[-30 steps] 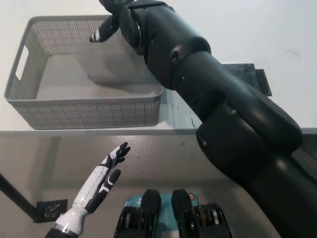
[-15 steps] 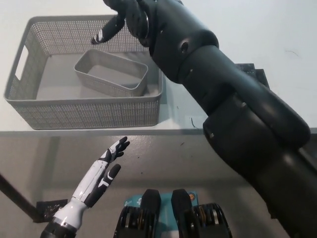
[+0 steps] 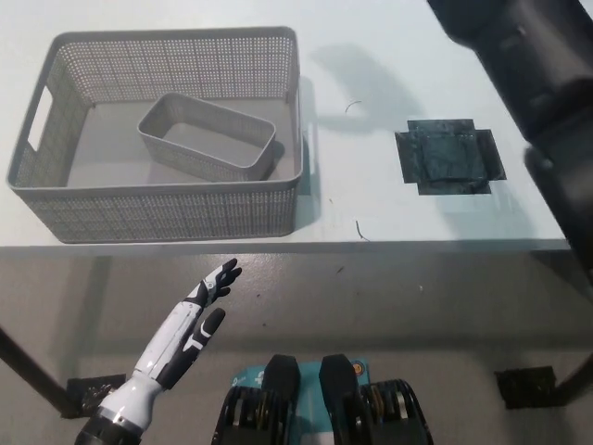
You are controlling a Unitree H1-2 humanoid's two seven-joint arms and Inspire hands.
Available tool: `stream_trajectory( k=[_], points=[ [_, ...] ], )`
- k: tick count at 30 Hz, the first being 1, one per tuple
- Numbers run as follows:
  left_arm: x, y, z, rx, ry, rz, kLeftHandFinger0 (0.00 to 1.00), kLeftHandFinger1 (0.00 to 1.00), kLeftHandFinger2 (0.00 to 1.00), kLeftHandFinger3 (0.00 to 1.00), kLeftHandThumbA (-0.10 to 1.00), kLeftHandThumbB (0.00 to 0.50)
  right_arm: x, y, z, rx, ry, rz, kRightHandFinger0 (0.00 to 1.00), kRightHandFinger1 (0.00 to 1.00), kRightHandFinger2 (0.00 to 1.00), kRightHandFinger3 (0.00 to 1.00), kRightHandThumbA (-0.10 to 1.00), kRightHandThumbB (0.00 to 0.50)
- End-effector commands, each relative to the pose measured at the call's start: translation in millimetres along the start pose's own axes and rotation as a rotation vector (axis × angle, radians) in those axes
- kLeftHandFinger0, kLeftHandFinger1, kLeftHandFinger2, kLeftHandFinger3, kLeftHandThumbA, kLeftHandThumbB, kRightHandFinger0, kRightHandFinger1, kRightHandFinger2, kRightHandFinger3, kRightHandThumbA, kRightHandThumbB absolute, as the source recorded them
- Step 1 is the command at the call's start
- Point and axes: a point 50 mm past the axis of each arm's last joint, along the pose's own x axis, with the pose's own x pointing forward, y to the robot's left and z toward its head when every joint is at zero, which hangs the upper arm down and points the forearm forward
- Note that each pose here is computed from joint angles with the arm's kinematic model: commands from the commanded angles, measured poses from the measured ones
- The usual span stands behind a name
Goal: Use the right hand to pick up a small rectangular container and put it into a bigger container on the left side
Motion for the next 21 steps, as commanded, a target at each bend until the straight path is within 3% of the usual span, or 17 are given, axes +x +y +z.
stream_trajectory(
  k=[1, 2, 3, 5, 7, 8, 12, 15, 18, 21],
  points=[
    [15.1, 8.4, 14.5, -0.003, -0.086, 0.024, 1.00, 1.00, 1.00, 1.00, 1.00, 0.409, -185.4, -89.4, -28.9, 0.280, -0.306, -0.372, 1.00, 1.00, 1.00, 1.00, 1.00, 0.296],
    [14.8, 7.2, 13.5, -0.006, -0.083, 0.024, 1.00, 1.00, 1.00, 1.00, 1.00, 0.410, -199.6, -84.7, -29.9, 0.308, -0.313, -0.384, 1.00, 1.00, 1.00, 1.00, 1.00, 0.286],
    [14.1, 4.9, 12.6, -0.006, -0.080, 0.025, 1.00, 1.00, 1.00, 1.00, 1.00, 0.409, -222.8, -72.0, -35.4, 0.417, -0.328, -0.422, 1.00, 1.00, 1.00, 1.00, 1.00, 0.319],
    [10.3, 0.5, 10.4, -0.011, -0.074, 0.020, 1.00, 1.00, 1.00, 1.00, 1.00, 0.399, -257.4, -48.1, -44.0, 0.538, -0.331, -0.463, 1.00, 1.00, 1.00, 1.00, 1.00, 0.323],
    [4.6, -5.5, 7.8, -0.021, -0.061, 0.016, 1.00, 1.00, 1.00, 1.00, 1.00, 0.386, -287.6, -21.8, -47.7, 0.609, -0.332, -0.465, 1.00, 1.00, 1.00, 1.00, 1.00, 0.300],
    [-3.2, -12.3, 5.0, -0.032, -0.045, 0.014, 1.00, 1.00, 1.00, 1.00, 1.00, 0.385, -314.4, 5.8, -48.2, 0.697, -0.338, -0.446, 1.00, 1.00, 1.00, 1.00, 1.00, 0.344],
    [-19.1, -25.1, 0.7, -0.043, -0.014, 0.006, 1.00, 1.00, 1.00, 1.00, 1.00, 0.396, -362.8, 55.6, -39.0, 0.772, -0.363, -0.443, 1.00, 1.00, 1.00, 1.00, 1.00, 0.387],
    [-31.6, -33.8, -4.3, -0.074, 0.015, 0.005, 1.00, 1.00, 1.00, 1.00, 1.00, 0.413, -407.2, 100.3, -11.6, 0.847, -0.395, -0.436, 1.00, 1.00, 1.00, 1.00, 1.00, 0.390],
    [-39.6, -33.5, -6.2, -0.075, 0.041, -0.001, 1.00, 1.00, 1.00, 1.00, 1.00, 0.412, -432.9, 135.7, 15.8, 0.830, -0.382, -0.434, 1.00, 1.00, 1.00, 1.00, 1.00, 0.434],
    [-40.8, -28.9, -7.7, -0.078, 0.047, -0.008, 1.00, 1.00, 1.00, 1.00, 1.00, 0.408, -440.9, 161.6, 22.3, 0.821, -0.329, -0.417, 1.00, 1.00, 1.00, 1.00, 1.00, 0.402]
  ],
)
